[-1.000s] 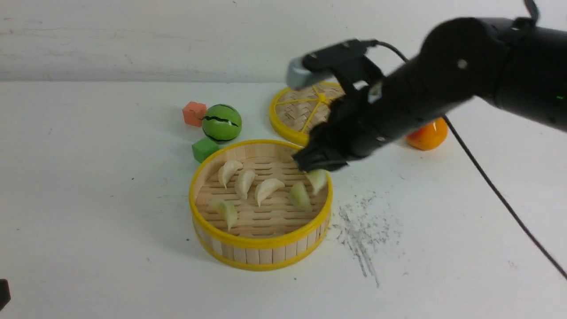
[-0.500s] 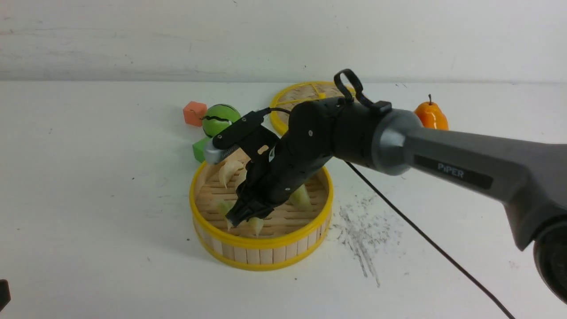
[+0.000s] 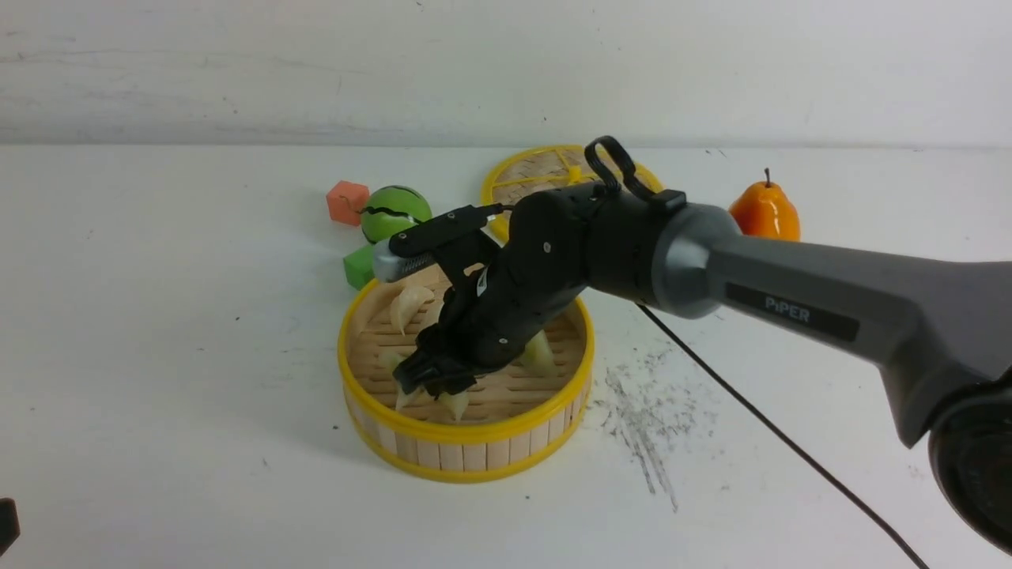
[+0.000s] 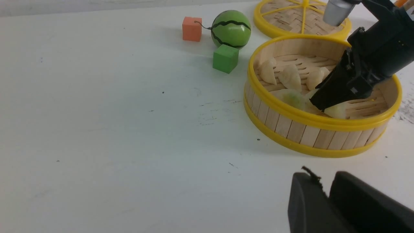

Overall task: Put the dumplings into the steamer on the white table.
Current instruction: 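Place the dumpling in the bamboo steamer basket with the right gripper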

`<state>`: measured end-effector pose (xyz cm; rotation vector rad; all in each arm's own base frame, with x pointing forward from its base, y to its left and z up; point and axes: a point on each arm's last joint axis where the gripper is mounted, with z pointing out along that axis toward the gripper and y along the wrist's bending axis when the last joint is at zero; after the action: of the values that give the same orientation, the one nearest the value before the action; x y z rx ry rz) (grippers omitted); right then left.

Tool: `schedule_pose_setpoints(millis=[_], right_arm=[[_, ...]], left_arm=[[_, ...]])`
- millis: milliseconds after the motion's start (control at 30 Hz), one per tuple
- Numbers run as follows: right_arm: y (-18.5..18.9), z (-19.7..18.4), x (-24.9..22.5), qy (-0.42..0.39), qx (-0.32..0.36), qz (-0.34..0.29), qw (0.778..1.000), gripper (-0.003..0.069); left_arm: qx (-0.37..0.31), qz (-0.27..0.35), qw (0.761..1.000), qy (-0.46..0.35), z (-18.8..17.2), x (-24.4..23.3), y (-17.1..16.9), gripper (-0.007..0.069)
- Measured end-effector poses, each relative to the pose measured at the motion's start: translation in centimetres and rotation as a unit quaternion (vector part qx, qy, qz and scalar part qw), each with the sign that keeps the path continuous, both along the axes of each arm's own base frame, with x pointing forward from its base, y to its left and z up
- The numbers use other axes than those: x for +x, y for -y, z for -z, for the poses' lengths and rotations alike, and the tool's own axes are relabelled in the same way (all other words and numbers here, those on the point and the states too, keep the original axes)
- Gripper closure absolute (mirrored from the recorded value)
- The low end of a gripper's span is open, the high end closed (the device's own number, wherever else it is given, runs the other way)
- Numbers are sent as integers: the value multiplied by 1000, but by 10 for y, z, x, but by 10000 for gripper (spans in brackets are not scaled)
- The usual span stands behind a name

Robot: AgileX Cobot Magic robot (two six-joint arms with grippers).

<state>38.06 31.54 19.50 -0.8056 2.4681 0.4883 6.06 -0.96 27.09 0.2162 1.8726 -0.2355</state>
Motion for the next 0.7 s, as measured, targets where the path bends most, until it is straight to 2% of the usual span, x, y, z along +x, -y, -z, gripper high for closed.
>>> schedule_pose_setpoints(millis=[200, 533, 700], right_arm=[[3, 1, 2, 0, -10, 30, 999, 386], [4, 0, 3, -8, -1, 55, 998, 387], [6, -22, 0, 9, 15, 56, 998, 375]], left_arm=[[0, 0, 1000, 0, 0, 0, 0, 515], [0, 0, 1000, 0, 0, 0, 0, 515], [1, 0, 1000, 1, 0, 0, 0, 513]])
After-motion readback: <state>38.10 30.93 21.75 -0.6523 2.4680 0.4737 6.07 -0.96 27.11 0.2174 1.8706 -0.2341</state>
